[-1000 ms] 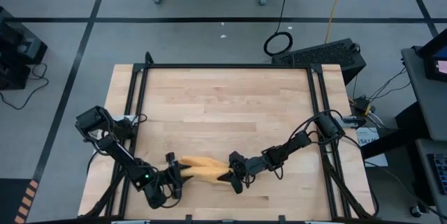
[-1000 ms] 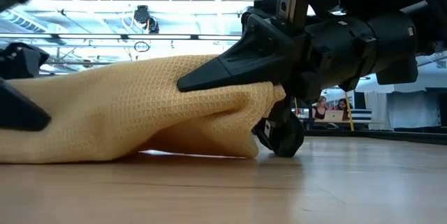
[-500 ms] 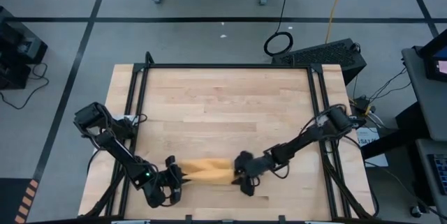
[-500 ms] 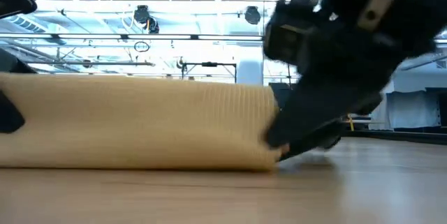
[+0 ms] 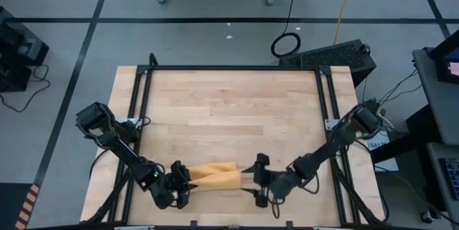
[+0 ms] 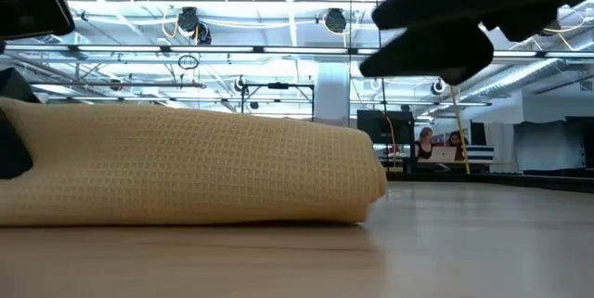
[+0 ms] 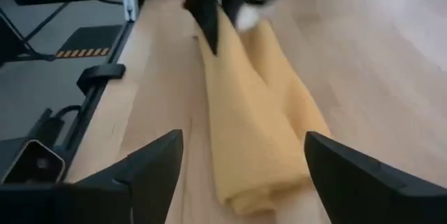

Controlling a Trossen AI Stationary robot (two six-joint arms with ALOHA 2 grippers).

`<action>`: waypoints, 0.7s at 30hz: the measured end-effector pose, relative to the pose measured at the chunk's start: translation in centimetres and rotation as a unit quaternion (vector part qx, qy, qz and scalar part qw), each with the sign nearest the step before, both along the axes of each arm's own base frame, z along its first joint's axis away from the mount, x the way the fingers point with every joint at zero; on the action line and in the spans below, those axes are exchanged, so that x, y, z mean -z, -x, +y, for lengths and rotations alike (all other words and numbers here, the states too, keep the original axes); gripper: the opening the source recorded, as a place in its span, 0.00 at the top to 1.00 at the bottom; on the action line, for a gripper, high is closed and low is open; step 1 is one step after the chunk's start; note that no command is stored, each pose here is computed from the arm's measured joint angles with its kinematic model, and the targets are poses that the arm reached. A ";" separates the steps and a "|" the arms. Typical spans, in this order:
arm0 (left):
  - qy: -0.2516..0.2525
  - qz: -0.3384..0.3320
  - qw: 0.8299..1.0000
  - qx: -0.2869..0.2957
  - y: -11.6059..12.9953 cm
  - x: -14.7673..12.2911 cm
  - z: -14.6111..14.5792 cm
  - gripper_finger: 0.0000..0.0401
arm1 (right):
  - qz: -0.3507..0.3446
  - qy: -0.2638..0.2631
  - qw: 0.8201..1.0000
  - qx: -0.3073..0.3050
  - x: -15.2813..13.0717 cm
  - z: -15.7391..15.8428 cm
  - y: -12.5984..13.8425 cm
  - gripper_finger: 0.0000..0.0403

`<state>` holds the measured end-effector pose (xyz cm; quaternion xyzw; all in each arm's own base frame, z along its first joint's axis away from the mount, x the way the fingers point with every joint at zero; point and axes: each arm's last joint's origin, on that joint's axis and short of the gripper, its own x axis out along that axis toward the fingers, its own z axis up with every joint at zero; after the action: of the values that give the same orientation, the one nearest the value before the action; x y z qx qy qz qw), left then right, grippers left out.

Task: Roll towel
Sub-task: Roll the folded yellow towel

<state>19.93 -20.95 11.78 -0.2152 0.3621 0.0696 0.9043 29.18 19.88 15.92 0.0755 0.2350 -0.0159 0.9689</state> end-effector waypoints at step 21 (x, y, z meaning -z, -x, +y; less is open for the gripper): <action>0.013 0.018 1.000 -0.010 0.9 0.2 -0.4 0.89 | -0.148 0.108 0.976 -0.119 7.3 1.0 -6.3 0.28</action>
<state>19.04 -21.31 11.53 -0.2293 0.3766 0.0781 0.8941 35.47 20.87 8.65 -0.0571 0.0936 0.0857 0.9903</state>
